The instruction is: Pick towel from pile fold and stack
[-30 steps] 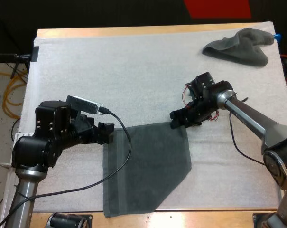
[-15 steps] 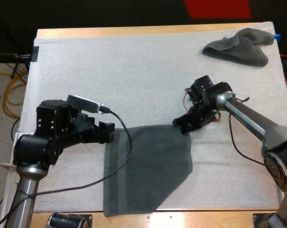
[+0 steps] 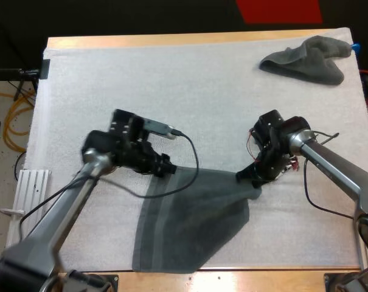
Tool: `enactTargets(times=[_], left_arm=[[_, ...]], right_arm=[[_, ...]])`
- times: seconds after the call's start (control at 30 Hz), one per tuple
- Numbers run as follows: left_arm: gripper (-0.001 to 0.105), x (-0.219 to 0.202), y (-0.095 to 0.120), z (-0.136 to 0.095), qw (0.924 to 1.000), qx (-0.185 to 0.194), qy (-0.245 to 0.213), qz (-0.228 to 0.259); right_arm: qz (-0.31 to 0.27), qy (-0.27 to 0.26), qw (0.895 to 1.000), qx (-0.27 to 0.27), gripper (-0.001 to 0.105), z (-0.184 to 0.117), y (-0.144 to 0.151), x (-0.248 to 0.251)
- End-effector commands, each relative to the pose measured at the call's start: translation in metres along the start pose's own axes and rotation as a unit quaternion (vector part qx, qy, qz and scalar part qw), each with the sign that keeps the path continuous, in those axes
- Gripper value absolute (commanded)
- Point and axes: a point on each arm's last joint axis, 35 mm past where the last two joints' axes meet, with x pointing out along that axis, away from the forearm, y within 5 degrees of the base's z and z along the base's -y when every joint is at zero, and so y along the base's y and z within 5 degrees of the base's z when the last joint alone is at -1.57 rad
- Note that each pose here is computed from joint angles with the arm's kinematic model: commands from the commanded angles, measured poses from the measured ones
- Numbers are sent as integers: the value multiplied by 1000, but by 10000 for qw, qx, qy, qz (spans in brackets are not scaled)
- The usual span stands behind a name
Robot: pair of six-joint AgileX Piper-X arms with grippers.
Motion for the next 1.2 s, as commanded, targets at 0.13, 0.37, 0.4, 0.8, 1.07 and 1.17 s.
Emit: enactTargets(times=[0.13,0.37,0.4,0.8,1.07,1.17], left_arm=[[61,44,7,7,9984,-106,312,460],[61,73,12,10,9987,-143,471,133],[61,75,11,10,9987,-149,493,52],[0,78,12,9,9981,-156,594,-22],[0,-27,-18,10,9942,288,-952,-421],[0,-78,-30,1,9814,527,-1704,-717]], right_arm=[[-3,97,10000,-24,0,-8,0,3],[8,84,10000,-18,0,-8,0,2],[8,84,10000,-18,0,-8,0,2],[-41,-155,9998,-84,0,-6,2,-5],[-1052,-1900,9752,-422,0,-13,23,-93],[-1427,-2776,9485,-540,0,-30,37,-139]])
